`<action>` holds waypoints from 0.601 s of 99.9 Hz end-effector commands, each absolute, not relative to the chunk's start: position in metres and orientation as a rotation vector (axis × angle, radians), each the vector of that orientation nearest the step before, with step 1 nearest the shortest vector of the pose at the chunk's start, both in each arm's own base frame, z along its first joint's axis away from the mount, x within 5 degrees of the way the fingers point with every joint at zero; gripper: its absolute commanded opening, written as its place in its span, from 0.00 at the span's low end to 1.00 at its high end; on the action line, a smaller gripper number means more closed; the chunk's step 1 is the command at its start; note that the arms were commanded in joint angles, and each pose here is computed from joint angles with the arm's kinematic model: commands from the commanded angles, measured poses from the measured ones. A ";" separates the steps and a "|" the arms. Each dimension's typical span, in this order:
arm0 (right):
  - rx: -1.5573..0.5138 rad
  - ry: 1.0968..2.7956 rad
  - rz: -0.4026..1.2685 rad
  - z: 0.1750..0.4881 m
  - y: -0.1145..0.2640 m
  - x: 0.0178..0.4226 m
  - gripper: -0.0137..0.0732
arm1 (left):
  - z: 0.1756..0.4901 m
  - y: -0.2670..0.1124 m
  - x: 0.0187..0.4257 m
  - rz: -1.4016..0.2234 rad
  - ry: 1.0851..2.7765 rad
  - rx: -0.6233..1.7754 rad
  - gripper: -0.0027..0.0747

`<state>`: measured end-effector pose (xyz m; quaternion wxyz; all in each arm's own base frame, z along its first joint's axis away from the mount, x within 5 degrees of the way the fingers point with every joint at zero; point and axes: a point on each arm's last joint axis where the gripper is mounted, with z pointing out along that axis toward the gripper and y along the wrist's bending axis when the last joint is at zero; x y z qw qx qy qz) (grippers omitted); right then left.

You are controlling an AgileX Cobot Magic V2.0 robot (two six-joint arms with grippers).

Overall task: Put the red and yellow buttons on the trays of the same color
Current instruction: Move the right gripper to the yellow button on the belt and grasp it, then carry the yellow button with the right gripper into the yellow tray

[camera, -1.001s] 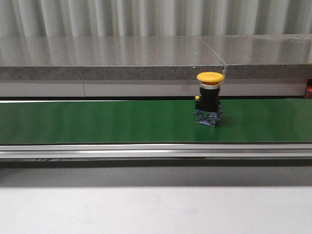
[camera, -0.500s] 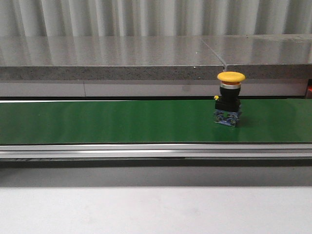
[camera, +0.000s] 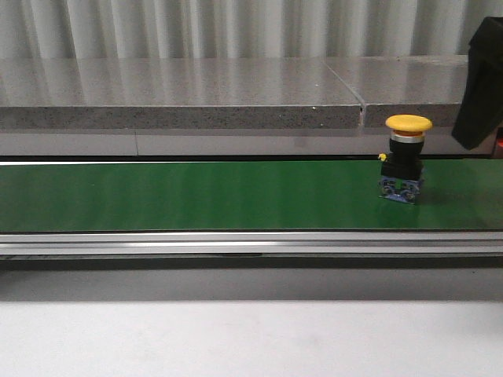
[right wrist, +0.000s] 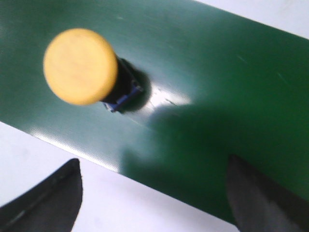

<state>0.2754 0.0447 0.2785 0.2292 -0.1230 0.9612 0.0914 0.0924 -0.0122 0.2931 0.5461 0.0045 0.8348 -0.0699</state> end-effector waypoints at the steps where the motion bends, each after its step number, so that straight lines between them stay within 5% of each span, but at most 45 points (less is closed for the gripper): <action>1: -0.367 2.537 0.244 0.290 0.054 0.283 0.85 | 0.308 -0.013 0.095 -0.186 1.882 0.009 0.01; 35: -0.359 2.462 0.219 0.271 0.065 0.309 0.83 | 0.308 -0.013 0.095 -0.186 1.882 0.009 0.01; 60: -0.349 2.460 0.211 0.263 0.065 0.316 0.53 | 0.308 -0.013 0.095 -0.186 1.882 0.009 0.01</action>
